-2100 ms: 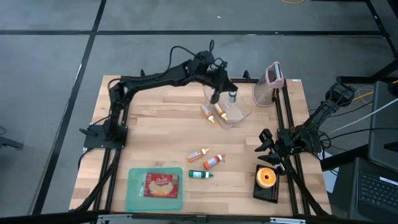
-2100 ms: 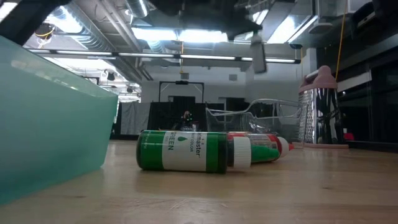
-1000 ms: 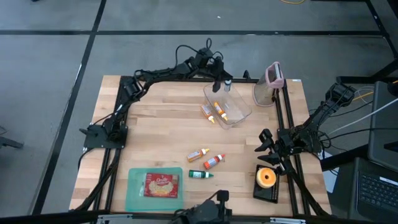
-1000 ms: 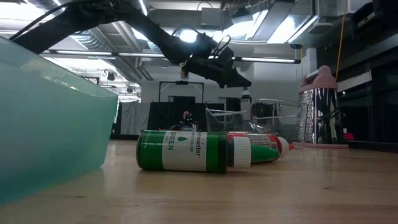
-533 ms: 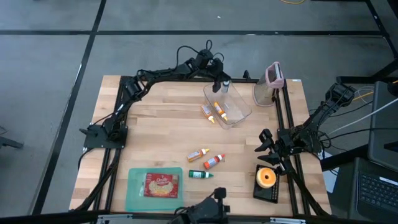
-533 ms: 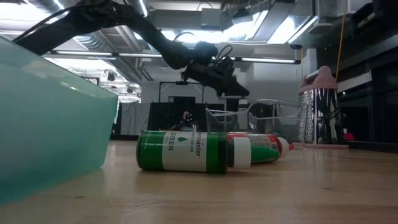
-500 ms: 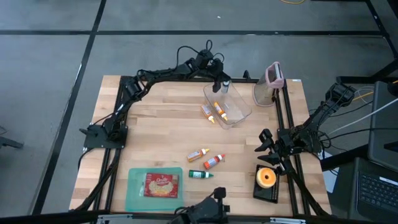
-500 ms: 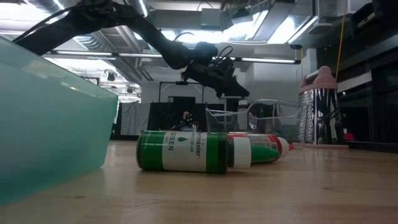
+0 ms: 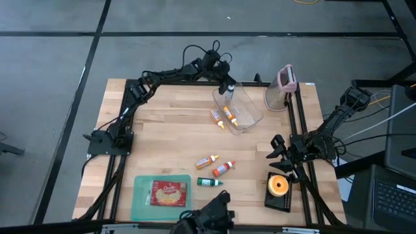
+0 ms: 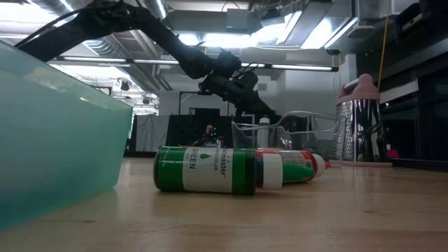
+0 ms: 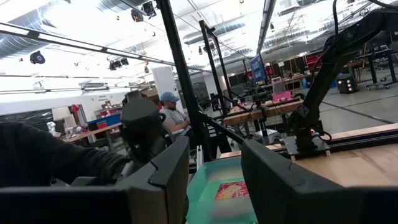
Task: Pick & Place Food Item
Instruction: Put the top green food coloring into the transparent bin
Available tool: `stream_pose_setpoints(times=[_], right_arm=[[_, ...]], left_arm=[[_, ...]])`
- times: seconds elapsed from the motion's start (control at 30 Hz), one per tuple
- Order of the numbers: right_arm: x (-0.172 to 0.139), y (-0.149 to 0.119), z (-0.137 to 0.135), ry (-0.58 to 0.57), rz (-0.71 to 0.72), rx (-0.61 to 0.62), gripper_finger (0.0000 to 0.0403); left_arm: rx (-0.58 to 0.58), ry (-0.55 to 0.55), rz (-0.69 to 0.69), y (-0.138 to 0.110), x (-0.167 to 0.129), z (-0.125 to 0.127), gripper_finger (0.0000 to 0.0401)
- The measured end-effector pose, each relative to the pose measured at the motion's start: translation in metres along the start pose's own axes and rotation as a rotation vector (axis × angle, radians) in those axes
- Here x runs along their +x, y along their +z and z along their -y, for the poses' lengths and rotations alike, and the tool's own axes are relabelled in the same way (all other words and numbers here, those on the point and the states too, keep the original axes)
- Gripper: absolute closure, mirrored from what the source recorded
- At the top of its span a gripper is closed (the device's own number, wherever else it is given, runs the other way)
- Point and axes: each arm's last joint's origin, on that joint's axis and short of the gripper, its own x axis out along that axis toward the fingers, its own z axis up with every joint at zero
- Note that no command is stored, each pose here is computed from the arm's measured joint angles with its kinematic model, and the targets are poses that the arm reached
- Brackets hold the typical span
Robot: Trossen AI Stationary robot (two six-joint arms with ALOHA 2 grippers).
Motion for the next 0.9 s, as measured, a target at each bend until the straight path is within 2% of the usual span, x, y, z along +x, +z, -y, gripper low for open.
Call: stream_pose_setpoints(times=[0.27,0.47,0.9], right_arm=[[0.0,0.0,0.0,0.0,0.0,-0.003,0.0257],[0.0,0.0,0.0,0.0,0.001,-0.004,0.0257],[0.0,0.0,0.0,0.0,0.001,-0.005,0.0256]], left_arm=[[0.045,-0.029,0.104,0.009,0.002,0.0,0.0391],[0.011,-0.039,0.052,-0.006,0.012,-0.002,0.0391],[0.026,-0.015,0.064,-0.002,0.01,-0.003,0.0382]])
